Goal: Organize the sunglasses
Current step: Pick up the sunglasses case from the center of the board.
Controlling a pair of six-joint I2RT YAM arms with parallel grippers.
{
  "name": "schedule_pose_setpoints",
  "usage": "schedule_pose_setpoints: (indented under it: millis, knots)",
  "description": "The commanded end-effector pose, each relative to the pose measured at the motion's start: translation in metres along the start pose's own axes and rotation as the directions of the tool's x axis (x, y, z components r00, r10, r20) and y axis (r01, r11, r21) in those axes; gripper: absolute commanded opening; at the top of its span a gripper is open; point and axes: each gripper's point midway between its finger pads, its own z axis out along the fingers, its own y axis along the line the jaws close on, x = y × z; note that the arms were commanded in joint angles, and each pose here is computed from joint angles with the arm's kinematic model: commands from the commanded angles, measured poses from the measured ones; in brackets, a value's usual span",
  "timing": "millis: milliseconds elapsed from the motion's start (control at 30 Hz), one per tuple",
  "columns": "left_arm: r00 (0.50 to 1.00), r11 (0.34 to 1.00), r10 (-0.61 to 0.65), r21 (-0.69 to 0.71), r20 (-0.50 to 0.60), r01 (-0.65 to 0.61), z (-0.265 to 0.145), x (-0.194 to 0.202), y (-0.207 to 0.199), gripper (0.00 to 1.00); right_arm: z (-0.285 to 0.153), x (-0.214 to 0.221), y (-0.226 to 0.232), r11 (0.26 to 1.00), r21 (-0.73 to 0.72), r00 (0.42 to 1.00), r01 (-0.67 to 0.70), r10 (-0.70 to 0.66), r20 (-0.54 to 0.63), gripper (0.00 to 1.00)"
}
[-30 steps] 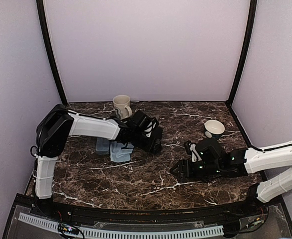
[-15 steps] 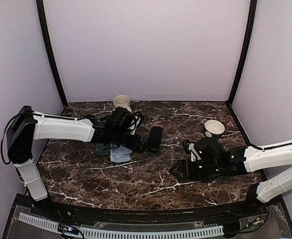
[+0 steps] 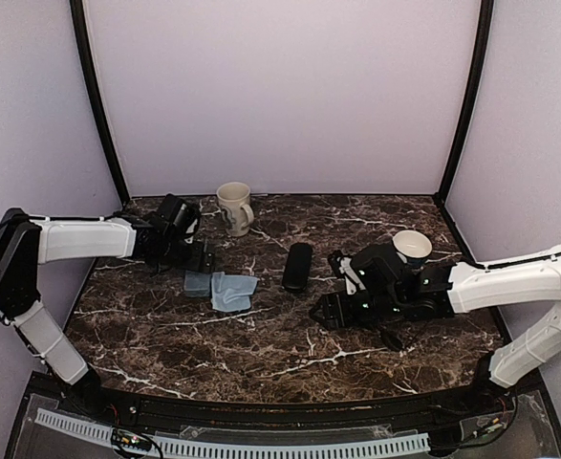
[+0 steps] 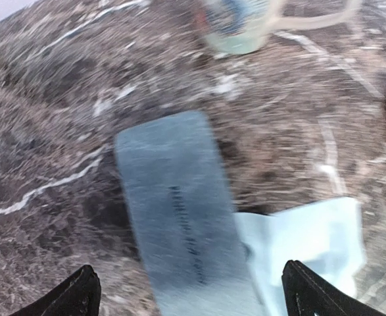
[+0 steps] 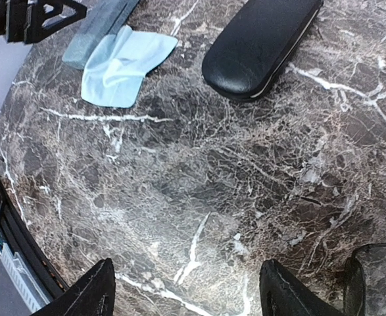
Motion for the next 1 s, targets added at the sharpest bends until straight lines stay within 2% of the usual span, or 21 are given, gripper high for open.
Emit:
schedule_pose_setpoints:
  millis: [0, 200, 300, 500, 800, 967]
  knots:
    - [0.999, 0.997, -0.001, -0.074, -0.049, -0.003, 0.018, 0.006, 0.011, 0.99, 0.007, -0.006, 0.008, 0.999, -0.039, 1.0, 0.025, -0.024, 0.015, 0.76]
    - [0.994, 0.999, -0.022, -0.031, -0.104, 0.018, 0.047, 0.014, -0.003, 0.99, 0.01, 0.003, 0.006, 0.998, -0.059, 1.0, 0.015, -0.014, 0.003, 0.76]
    - [0.992, 0.998, -0.021, -0.053, -0.123, 0.014, 0.055, 0.019, -0.001, 0.99, 0.011, 0.006, 0.005, 0.998, -0.064, 1.0, 0.005, -0.005, 0.0, 0.76]
    - [0.993, 0.998, -0.034, -0.057, -0.11, 0.028, 0.05, 0.022, 0.002, 0.94, 0.013, 0.01, 0.004, 0.997, -0.075, 1.0, -0.015, 0.015, 0.0, 0.75]
    - [0.997, 0.998, -0.047, -0.045, -0.066, 0.044, 0.044, 0.008, 0.001, 0.98, 0.02, 0.015, 0.007, 0.995, -0.093, 0.999, -0.031, 0.028, -0.027, 0.74]
    - [0.997, 0.998, -0.052, -0.035, -0.054, 0.051, 0.044, 0.002, 0.002, 0.89, 0.019, 0.017, 0.007, 0.994, -0.101, 0.999, -0.048, 0.045, -0.025, 0.74]
